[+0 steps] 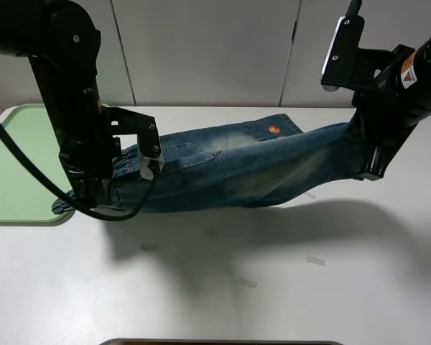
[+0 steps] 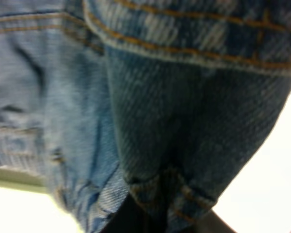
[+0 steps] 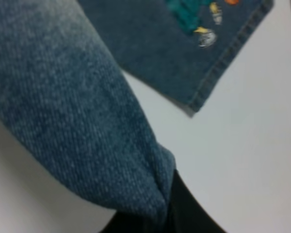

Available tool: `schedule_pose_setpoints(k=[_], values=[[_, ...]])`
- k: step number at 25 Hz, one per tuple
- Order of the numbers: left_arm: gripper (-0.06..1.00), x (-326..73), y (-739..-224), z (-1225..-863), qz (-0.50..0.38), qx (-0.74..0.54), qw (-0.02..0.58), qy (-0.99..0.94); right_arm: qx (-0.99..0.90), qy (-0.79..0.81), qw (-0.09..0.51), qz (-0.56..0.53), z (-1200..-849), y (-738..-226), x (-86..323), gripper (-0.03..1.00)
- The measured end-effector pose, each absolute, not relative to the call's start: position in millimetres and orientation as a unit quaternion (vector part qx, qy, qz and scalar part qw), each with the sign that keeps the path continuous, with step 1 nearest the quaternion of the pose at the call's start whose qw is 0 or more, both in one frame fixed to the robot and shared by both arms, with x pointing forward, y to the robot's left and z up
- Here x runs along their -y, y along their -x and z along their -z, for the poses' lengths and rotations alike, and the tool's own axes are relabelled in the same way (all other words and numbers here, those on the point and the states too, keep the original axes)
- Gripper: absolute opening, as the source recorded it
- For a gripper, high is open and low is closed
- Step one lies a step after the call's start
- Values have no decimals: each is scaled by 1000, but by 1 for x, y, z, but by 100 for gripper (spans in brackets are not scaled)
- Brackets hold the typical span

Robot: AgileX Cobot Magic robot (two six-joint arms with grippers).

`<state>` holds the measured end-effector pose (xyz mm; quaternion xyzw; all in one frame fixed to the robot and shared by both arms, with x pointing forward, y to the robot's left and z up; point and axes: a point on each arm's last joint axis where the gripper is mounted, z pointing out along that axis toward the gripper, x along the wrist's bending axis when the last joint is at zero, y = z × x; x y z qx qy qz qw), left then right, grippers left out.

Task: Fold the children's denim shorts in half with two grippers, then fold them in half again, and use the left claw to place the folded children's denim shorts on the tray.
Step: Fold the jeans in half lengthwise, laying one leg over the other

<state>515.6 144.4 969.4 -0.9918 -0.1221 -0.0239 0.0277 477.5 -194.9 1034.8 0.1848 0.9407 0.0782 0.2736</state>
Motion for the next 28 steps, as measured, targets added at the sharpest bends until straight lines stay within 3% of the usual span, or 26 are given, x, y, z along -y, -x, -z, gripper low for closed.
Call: schedule_pose_setpoints(k=[17,28], values=[[2,-147,-539,-982,166,180,14,969,-934,-204,278,-87,-1044,-558,182,-2],[2,-164,-562,-986,221,226,-45,947,-925,-222,285,-118,-1046,-604,186,-2]])
